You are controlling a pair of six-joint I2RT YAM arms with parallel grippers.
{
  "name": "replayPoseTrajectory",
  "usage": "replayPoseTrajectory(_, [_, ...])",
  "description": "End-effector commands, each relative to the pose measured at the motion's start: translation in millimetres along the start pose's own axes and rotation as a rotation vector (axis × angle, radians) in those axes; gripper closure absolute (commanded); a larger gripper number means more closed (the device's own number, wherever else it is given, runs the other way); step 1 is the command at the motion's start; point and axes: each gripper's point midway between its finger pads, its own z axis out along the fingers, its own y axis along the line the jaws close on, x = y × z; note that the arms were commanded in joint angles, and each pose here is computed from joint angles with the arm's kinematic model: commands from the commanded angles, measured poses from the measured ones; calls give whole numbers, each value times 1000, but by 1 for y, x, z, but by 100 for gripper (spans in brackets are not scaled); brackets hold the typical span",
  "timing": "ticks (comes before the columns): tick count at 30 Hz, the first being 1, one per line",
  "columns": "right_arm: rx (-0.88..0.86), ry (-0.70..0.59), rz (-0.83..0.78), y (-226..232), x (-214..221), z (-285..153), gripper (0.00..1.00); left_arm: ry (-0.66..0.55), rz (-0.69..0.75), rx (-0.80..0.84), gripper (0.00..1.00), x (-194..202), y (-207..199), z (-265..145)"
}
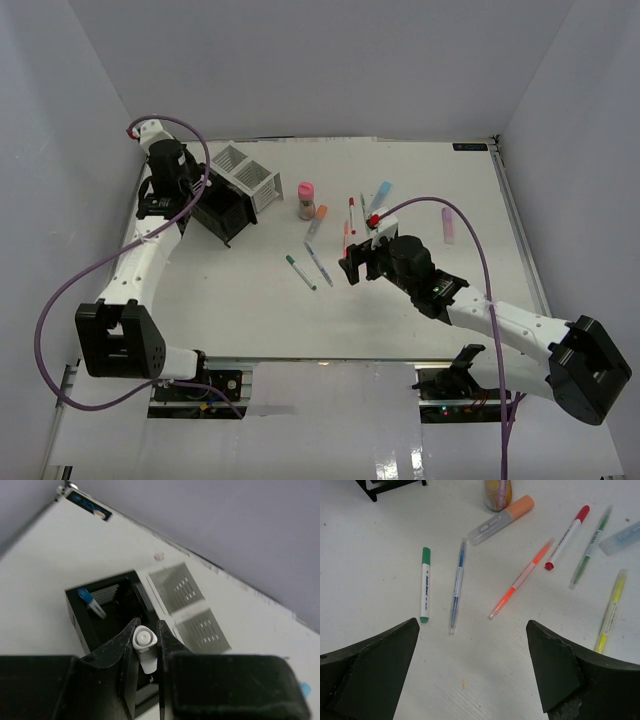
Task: Sort the stationery into containers
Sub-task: Place the pen in the storage box.
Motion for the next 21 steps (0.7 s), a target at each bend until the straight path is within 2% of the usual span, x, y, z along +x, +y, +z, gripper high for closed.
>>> replayPoseTrajectory(1, [-22,17,10,5,0,2,6,-159,-16,-61,91,-46,14,19])
replayPoseTrajectory(5, [-58,27,5,11,3,2,4,-169,-9,-98,89,-46,23,51])
replayPoseTrajectory(6, [-71,32,7,13,5,1,4,-149,-5,-149,89,-41,44,66])
replayPoseTrajectory(7, [-77,33,5,14,5,0,3,-138,-2,-159,89,-38,47,71])
replayPoseTrajectory(12, [-132,67,-4,23,14,-1,0,-90,9,-191,80,-22,61,93])
replayPoseTrajectory(13, [-142,70,-9,25,12,0,4,-79,11,-196,74,-17,63,97])
replayPoseTrajectory(17, [-151,146,-38,30,23,6,7,-38,9,-192,55,-4,65,102])
replayPoseTrajectory(20, [-153,169,-63,35,23,10,9,2,6,-188,46,3,65,98])
replayPoseTrajectory(21, [-151,190,-72,36,28,14,9,3,3,-182,38,2,64,95])
